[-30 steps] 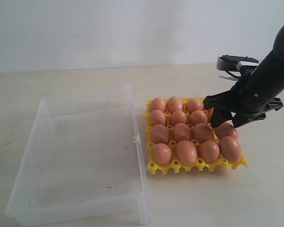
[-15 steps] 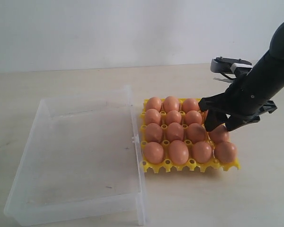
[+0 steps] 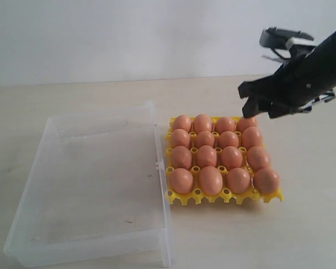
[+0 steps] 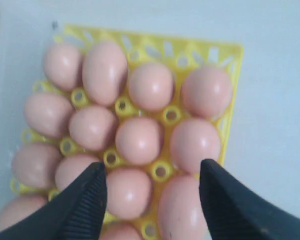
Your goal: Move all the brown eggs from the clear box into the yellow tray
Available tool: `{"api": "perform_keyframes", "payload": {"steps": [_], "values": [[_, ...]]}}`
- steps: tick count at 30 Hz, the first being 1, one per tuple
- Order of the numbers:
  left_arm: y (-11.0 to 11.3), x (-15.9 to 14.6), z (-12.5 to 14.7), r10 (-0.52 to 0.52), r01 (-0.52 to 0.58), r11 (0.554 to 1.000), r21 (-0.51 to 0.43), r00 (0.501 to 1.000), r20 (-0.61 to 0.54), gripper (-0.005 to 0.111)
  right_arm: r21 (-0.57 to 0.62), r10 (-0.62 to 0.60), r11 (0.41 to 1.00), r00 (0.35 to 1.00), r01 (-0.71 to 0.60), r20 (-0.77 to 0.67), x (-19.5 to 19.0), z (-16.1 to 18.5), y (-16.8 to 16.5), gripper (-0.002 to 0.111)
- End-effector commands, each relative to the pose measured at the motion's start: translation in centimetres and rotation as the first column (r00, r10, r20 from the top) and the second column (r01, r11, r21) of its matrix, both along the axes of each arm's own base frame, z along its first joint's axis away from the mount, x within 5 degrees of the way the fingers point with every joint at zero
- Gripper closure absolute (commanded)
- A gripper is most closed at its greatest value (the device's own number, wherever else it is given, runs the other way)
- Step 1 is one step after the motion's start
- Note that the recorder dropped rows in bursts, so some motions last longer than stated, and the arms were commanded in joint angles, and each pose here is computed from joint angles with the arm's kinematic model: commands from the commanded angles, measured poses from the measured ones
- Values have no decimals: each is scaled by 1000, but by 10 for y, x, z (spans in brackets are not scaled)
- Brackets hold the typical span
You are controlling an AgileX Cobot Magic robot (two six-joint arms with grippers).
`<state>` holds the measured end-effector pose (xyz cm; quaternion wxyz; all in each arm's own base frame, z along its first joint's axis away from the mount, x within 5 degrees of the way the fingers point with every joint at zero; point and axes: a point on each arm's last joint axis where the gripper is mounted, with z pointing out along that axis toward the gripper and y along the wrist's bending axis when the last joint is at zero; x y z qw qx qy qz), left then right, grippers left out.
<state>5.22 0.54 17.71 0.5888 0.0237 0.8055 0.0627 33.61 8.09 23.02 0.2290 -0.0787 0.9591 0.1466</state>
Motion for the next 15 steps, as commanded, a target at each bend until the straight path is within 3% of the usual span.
{"api": "perform_keyframes", "payload": {"steps": [1,3,8,11,15], "values": [[0,0,2,-6,6,1000,-6,1000,13,107,67,-89,995,952,73,294,-23,52,-5,55],[0,0,2,-6,6,1000,-6,1000,13,107,103,-159,986,896,127,415,-45,63,-14,55],[0,0,2,-6,6,1000,-6,1000,13,107,205,-320,946,640,249,699,-117,75,-44,56],[0,0,2,-6,6,1000,-6,1000,13,107,240,-326,945,587,221,741,-158,82,-51,60],[0,0,2,-6,6,1000,-6,1000,13,107,239,-272,961,614,136,741,-194,94,-50,65]]}}
